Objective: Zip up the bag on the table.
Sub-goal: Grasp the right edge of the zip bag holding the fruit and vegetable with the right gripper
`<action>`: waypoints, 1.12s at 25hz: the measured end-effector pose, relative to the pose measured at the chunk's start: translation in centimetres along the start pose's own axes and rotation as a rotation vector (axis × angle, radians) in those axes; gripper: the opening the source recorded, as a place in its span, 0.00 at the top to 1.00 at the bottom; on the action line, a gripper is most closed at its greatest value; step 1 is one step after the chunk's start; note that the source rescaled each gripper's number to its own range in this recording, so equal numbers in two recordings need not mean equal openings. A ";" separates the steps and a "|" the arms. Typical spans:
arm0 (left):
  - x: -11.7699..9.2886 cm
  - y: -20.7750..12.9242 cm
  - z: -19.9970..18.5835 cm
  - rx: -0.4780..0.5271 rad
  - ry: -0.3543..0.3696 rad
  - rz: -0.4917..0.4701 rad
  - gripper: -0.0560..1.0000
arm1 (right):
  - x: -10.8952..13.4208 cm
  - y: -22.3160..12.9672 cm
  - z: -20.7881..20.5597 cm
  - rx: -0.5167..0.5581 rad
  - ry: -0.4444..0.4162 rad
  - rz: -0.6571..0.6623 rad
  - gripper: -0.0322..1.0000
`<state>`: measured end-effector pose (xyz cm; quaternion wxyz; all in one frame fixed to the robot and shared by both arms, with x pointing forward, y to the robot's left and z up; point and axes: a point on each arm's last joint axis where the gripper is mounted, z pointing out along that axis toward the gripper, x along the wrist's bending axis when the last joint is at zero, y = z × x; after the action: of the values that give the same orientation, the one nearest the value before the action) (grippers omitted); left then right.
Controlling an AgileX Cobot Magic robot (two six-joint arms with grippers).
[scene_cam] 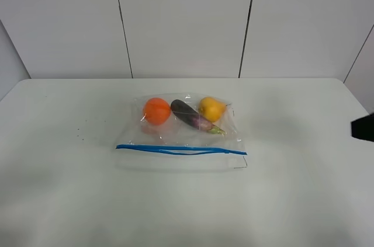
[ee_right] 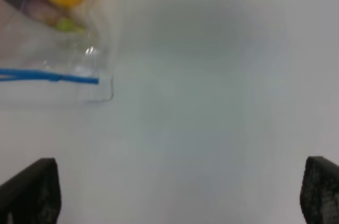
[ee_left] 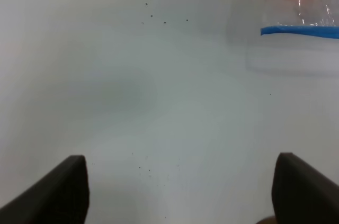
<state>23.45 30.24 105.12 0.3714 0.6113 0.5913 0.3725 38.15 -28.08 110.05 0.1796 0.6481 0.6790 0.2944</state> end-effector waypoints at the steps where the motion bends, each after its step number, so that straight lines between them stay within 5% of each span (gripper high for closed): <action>1: 0.0 0.0 0.0 0.000 0.000 0.000 0.00 | 0.0 0.9 1.4 0.051 0.014 0.020 0.00; 9: 0.0 0.0 0.0 0.000 0.000 0.000 0.00 | -0.5 3.5 13.4 0.307 0.123 0.172 0.00; 19: 0.0 0.0 0.0 0.000 0.000 0.000 0.00 | -0.8 2.4 23.3 0.378 0.264 0.189 0.00; 28: 0.0 0.0 0.0 0.000 0.000 0.000 0.00 | -1.9 3.0 28.1 0.415 0.521 0.327 0.00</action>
<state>23.45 30.24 105.12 0.3714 0.6113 0.5913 0.3725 58.21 -25.28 90.25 -0.1836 0.6740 0.6346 0.3304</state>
